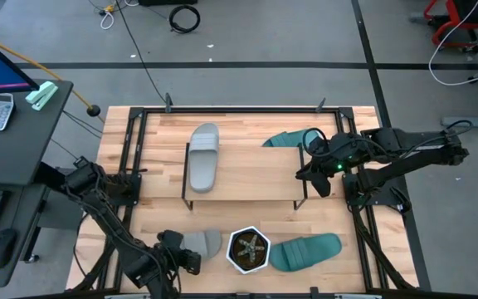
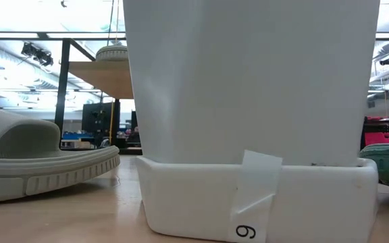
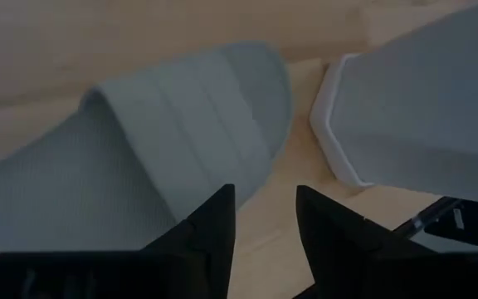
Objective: Pick and place slides into the shelf
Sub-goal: Put the gray slide on the shelf aligned with the other gray slide
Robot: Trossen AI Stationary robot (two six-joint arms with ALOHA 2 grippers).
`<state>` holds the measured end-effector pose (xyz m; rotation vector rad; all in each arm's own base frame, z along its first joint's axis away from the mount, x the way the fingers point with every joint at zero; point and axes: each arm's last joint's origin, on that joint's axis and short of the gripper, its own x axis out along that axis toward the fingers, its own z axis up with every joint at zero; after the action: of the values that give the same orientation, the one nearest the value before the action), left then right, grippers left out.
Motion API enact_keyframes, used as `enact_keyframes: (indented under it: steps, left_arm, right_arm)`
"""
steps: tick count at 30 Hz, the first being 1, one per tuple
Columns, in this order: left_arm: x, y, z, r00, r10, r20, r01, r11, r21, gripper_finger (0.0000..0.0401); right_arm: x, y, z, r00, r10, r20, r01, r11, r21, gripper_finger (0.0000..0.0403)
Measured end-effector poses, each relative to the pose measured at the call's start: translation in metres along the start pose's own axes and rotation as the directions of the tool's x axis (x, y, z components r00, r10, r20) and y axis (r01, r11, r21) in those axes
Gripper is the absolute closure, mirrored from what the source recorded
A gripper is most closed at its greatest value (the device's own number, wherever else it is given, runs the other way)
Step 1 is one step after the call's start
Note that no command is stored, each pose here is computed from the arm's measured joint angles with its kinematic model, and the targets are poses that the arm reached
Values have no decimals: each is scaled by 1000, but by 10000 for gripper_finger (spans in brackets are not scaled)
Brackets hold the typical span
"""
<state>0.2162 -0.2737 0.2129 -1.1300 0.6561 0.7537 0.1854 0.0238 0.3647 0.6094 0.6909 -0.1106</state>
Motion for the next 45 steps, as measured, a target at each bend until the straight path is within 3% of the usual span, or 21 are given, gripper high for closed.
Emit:
enact_keyframes:
  steps: [7, 11, 16, 20, 22, 28, 34, 45]
  left_arm:
    - [-11, 9, -9, 997, -64, 49, 58, 992, 112, 269]
    - [-15, 13, -13, 998, -63, 30, 59, 992, 112, 277]
    - [-16, 14, -17, 998, 1, -58, 5, 994, 109, 287]
    - [-10, 20, -16, 978, 134, -157, -125, 990, 65, 289]
    - [-5, 20, -16, 978, 122, -171, -117, 992, 42, 289]
    - [8, 18, -7, 988, 105, -113, -106, 994, -1, 289]
    - [9, 21, -3, 980, 160, -116, -159, 987, 20, 301]
    - [13, 20, 4, 988, 149, -42, -148, 989, 31, 311]
  right_arm:
    - [0, 0, 0, 1000, 0, 0, 0, 1000, -1, 333]
    - [0, 0, 0, 1000, 0, 0, 0, 1000, -2, 333]
    - [0, 0, 0, 1000, 3, 3, -3, 1000, -8, 334]
    - [0, 0, 0, 1000, 3, 3, -3, 1000, -8, 334]
    - [0, 0, 0, 1000, 4, 4, -4, 1000, -9, 334]
    - [0, 0, 0, 1000, 4, 5, -4, 1000, -3, 334]
    - [0, 3, 0, 1000, 18, 3, -18, 1000, 1, 334]
    - [2, 8, 0, 999, 45, 17, -45, 999, 14, 334]
